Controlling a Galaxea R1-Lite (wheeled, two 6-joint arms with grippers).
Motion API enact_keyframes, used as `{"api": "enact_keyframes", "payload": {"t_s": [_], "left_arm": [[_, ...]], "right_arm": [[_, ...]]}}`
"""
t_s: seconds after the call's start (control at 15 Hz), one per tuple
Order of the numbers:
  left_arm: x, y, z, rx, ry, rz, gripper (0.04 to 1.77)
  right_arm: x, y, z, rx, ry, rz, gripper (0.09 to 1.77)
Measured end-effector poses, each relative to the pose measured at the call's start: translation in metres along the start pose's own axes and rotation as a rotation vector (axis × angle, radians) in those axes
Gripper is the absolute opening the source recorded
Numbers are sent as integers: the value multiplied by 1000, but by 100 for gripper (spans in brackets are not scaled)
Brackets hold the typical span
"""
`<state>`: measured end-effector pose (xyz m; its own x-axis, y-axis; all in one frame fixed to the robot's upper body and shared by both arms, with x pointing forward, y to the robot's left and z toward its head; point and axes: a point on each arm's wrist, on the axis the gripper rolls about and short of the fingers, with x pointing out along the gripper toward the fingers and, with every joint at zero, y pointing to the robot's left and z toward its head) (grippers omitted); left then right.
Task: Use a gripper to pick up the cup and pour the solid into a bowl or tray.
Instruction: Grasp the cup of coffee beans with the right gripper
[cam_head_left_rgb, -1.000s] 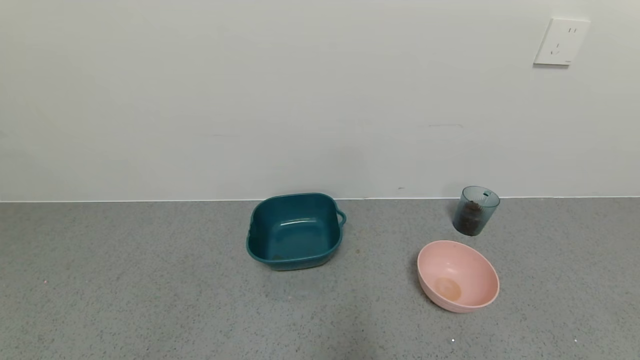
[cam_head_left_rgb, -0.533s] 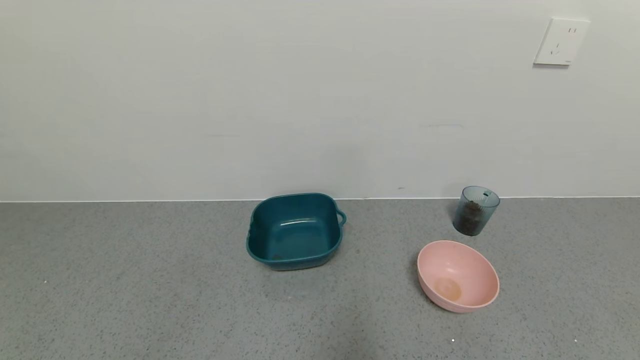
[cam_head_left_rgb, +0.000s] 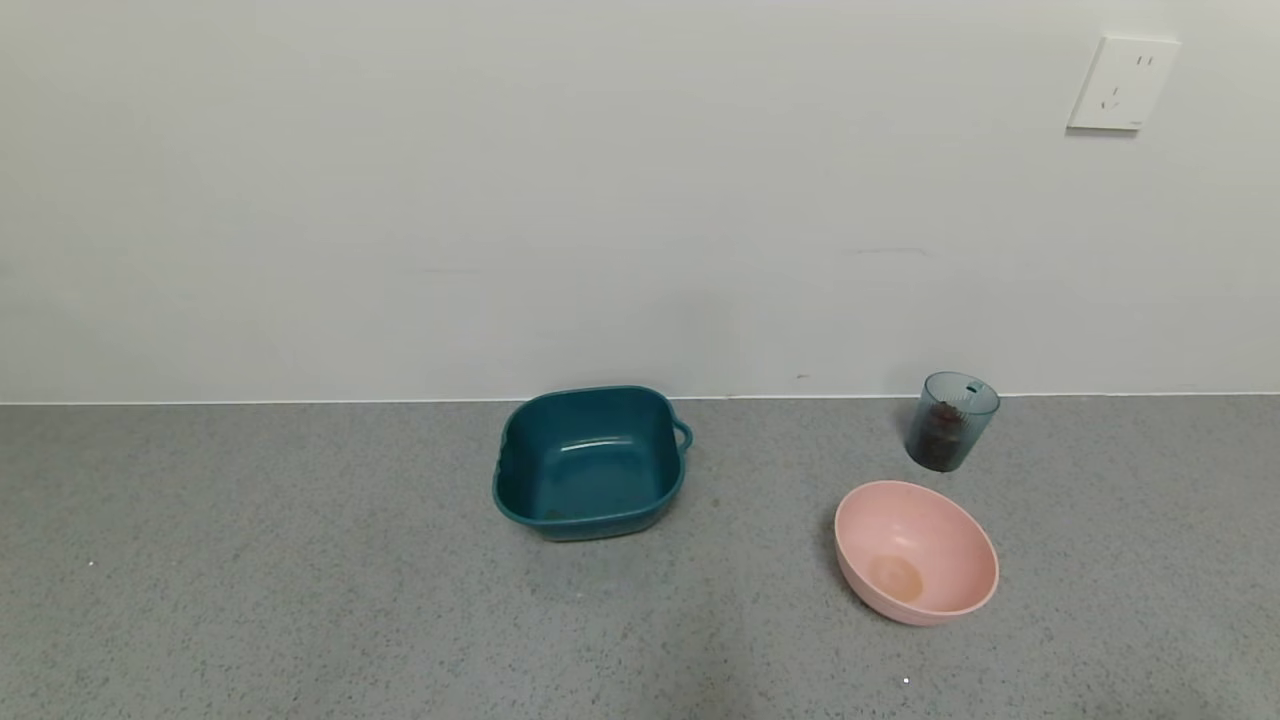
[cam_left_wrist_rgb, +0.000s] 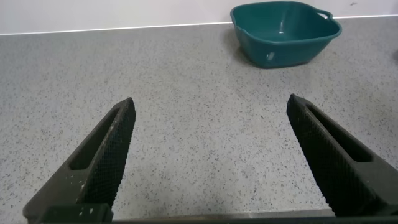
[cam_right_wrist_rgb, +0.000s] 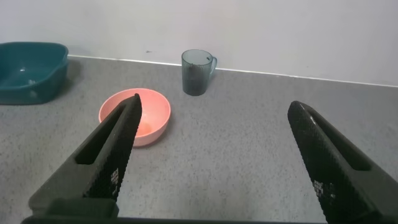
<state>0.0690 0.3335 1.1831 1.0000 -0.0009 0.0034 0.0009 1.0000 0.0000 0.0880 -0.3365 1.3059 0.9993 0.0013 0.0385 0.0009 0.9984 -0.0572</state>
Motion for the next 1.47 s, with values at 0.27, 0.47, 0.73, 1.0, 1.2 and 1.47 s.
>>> {"api": "enact_keyframes", "payload": {"t_s": [0.27,0.47,0.73,1.0,1.2,1.47], "left_arm": [[0,0,0,0,0,0,175],[0,0,0,0,0,0,175],[0,0,0,0,0,0,175],[0,0,0,0,0,0,175],[0,0,0,0,0,0,175],[0,0,0,0,0,0,175]], "right_arm": [[63,-2,35,4,157,14,171],[120,-1,37,16,262,18,171],[186,1,14,33,365,19,171],[229,4,-18,50,458,18,171],[250,7,-41,63,528,16,171],[277,16,-62,55,513,-15,171]]}}
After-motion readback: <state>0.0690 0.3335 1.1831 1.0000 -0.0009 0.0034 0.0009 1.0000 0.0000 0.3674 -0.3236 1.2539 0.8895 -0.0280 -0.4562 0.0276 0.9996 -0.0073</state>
